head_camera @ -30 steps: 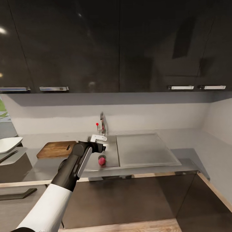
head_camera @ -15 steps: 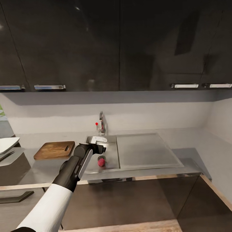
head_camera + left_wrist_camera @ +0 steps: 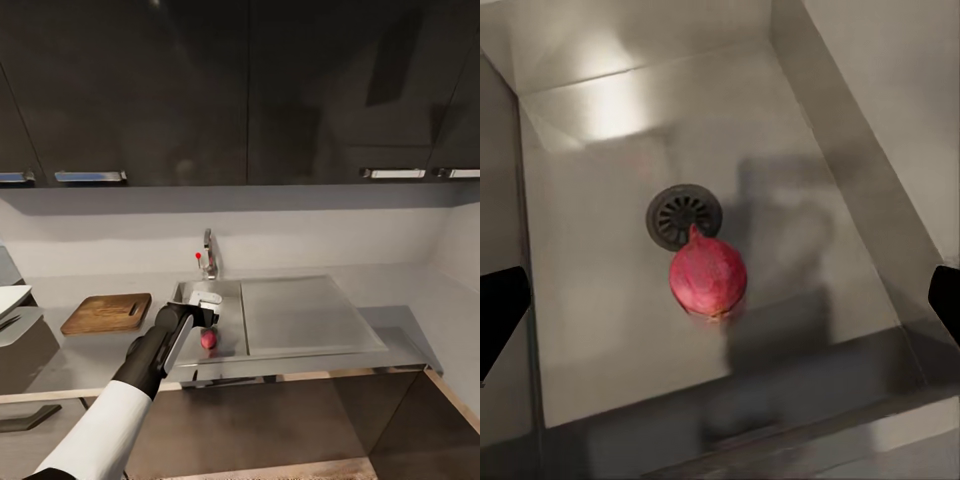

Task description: In the kitchen, take the Vidalia onion out of the sink, dice it on the chopping board with the paring knife, put the diced onion into the bowl on the countertop, then place both the paring knife and the chopping board into the sink.

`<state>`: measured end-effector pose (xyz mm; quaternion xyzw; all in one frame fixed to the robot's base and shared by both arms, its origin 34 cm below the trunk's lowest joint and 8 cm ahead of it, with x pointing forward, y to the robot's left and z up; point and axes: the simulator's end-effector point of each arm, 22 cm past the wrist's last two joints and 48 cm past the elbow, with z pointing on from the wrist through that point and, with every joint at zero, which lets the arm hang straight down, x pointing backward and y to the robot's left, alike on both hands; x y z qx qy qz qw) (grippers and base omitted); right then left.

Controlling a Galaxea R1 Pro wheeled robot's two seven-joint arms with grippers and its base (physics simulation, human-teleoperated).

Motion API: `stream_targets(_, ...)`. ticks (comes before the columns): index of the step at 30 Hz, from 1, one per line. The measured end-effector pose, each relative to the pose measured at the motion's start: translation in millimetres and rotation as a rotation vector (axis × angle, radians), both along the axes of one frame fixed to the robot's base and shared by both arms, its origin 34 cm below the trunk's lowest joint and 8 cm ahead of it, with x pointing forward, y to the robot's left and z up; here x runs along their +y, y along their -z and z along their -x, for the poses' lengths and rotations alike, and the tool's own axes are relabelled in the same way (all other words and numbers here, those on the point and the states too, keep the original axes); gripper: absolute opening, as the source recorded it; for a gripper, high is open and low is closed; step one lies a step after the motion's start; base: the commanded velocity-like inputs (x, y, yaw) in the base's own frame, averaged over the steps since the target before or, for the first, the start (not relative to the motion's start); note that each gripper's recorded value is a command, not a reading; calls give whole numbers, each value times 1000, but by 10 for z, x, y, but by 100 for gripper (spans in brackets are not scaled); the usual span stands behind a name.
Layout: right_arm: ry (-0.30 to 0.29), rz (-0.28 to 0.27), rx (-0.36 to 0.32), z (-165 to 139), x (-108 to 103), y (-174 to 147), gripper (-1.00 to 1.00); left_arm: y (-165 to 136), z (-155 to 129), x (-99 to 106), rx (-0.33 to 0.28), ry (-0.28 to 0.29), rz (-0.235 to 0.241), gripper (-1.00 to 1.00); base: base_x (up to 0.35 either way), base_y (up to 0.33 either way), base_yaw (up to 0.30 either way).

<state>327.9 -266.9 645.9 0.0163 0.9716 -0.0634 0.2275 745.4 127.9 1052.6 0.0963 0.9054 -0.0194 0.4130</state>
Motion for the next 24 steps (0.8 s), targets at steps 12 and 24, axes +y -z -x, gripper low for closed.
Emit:
stream_targets(12,1,0,19,70,0,40,100,400,-22,18,26,-6,-1,100,25,0,0)
stream_targets(24,1,0,38,139,0,81,100,549,-27,17,43,-7,1,100,139,0,0)
